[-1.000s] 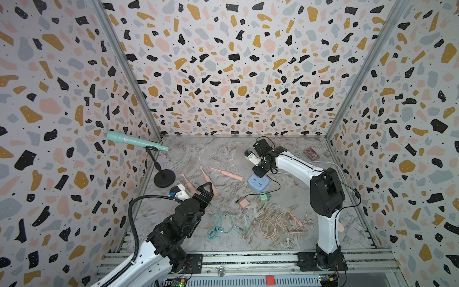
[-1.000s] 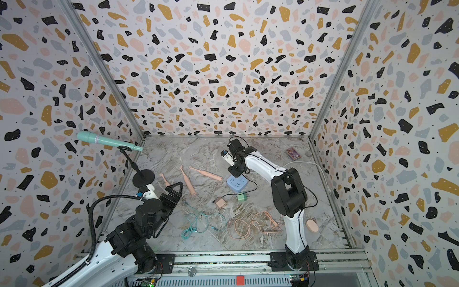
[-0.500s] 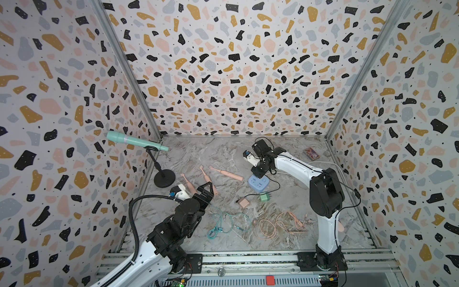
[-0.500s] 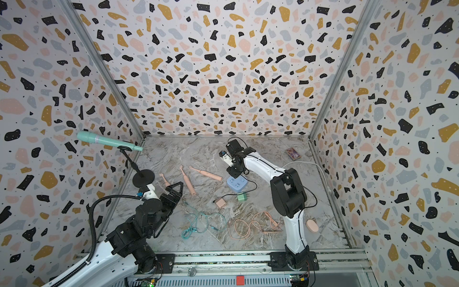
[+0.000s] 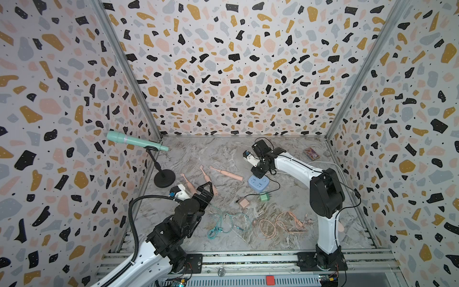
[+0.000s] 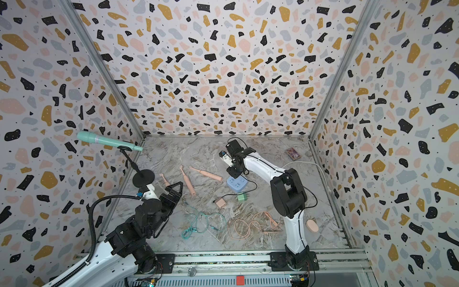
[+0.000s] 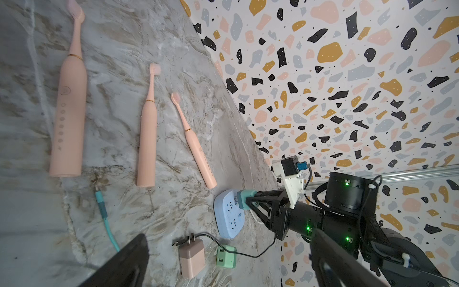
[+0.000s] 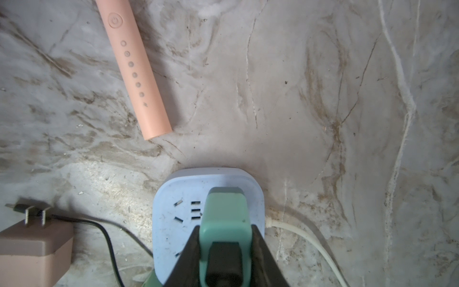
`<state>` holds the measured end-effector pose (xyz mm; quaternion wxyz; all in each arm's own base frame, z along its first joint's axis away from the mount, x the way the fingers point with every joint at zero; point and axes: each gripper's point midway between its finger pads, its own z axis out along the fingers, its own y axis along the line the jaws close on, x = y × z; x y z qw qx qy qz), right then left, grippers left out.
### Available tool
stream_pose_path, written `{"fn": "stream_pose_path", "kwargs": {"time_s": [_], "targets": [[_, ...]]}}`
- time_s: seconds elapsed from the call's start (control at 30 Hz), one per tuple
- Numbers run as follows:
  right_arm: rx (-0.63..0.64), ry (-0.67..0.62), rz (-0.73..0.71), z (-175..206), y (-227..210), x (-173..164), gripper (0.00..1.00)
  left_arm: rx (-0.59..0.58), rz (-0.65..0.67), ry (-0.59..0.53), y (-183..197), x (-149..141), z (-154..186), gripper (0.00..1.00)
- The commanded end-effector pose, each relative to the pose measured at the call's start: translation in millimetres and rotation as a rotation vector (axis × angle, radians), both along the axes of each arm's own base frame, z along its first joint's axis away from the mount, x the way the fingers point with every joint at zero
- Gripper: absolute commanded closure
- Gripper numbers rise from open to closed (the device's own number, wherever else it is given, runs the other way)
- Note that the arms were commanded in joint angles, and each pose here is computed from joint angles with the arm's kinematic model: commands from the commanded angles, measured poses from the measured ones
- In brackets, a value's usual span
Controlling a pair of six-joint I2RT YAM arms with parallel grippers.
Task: Charge the electric toothbrush
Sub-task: Insert the charging cable into the plug.
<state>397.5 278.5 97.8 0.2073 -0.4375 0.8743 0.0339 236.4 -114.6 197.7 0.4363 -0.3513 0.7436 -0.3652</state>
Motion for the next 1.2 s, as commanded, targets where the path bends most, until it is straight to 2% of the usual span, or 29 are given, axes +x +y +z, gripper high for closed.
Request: {"fn": "stream_pose_path", "kwargs": {"time_s": [0.0,0.4,0.6,0.87,1.17], "targets": [[-0.047,0.051,0.001,-6,-9,-18,1.00,-0.016,0.000,-0.015,0,1,2,0.00],[-0.024,0.032,0.000,8,-6,-19,1.00,-0.023,-0.003,-0.014,-2,1,4,0.01],[0.007,-0.008,0.000,27,-4,-19,1.00,-0.022,-0.001,-0.017,-1,2,6,0.01],[0.001,0.036,0.003,5,-7,-17,1.00,-0.017,-0.004,-0.013,-3,3,6,0.00],[0.027,0.022,0.002,12,-9,-1,1.00,-0.014,-0.005,-0.015,-3,3,7,0.00]]}}
